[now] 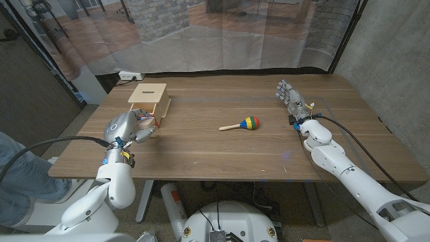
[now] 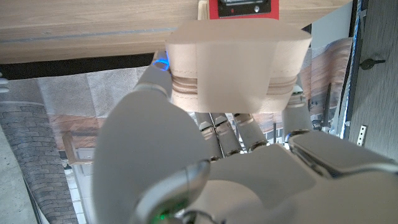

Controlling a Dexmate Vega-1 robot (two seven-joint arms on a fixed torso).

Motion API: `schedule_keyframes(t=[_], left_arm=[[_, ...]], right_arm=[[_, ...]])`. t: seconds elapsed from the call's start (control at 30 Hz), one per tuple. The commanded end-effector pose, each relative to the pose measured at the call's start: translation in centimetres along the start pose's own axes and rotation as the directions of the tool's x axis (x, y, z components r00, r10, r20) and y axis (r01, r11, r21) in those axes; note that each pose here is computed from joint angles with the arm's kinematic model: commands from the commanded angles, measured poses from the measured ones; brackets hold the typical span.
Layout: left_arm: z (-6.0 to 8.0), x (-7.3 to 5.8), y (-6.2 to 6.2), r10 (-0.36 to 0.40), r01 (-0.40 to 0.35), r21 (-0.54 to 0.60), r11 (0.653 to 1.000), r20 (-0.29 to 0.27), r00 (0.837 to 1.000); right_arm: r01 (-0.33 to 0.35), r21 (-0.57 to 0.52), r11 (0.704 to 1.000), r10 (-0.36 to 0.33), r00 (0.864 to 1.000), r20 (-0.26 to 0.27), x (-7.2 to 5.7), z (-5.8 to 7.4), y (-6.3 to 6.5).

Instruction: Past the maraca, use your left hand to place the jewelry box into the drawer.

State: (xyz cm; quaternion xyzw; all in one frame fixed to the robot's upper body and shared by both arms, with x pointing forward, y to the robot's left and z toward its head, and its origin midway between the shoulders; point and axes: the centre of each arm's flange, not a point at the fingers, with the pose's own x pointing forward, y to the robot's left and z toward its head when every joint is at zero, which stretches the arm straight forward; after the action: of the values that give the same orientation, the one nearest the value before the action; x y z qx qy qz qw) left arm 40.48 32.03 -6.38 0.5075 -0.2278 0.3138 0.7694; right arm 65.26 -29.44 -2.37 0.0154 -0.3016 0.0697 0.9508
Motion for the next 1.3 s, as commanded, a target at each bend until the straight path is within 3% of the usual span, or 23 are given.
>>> schedule_keyframes(t=[0.03, 0.67, 1.3], left_arm=[[-1.5, 1.9, 1.3, 0.026, -0.026, 0.001, 1.0, 0.007, 1.0], [-2.7, 5.0, 1.6, 0.031, -0.03, -0.011, 0.999, 0.034, 0.999], [-3.9, 7.9, 2.0, 0.043, -0.043, -0.003, 0.999, 0.024, 0.999]], right_arm=[[0.009, -0.002, 1.0, -0.009, 1.0, 0.015, 0.4, 0.4, 0.3], [0.031, -0.008, 0.999, -0.031, 1.0, 0.001, 0.7, 0.5, 0.2], [0.045, -0.004, 0.999, -0.045, 0.999, -0.011, 0.8, 0.2, 0.1]])
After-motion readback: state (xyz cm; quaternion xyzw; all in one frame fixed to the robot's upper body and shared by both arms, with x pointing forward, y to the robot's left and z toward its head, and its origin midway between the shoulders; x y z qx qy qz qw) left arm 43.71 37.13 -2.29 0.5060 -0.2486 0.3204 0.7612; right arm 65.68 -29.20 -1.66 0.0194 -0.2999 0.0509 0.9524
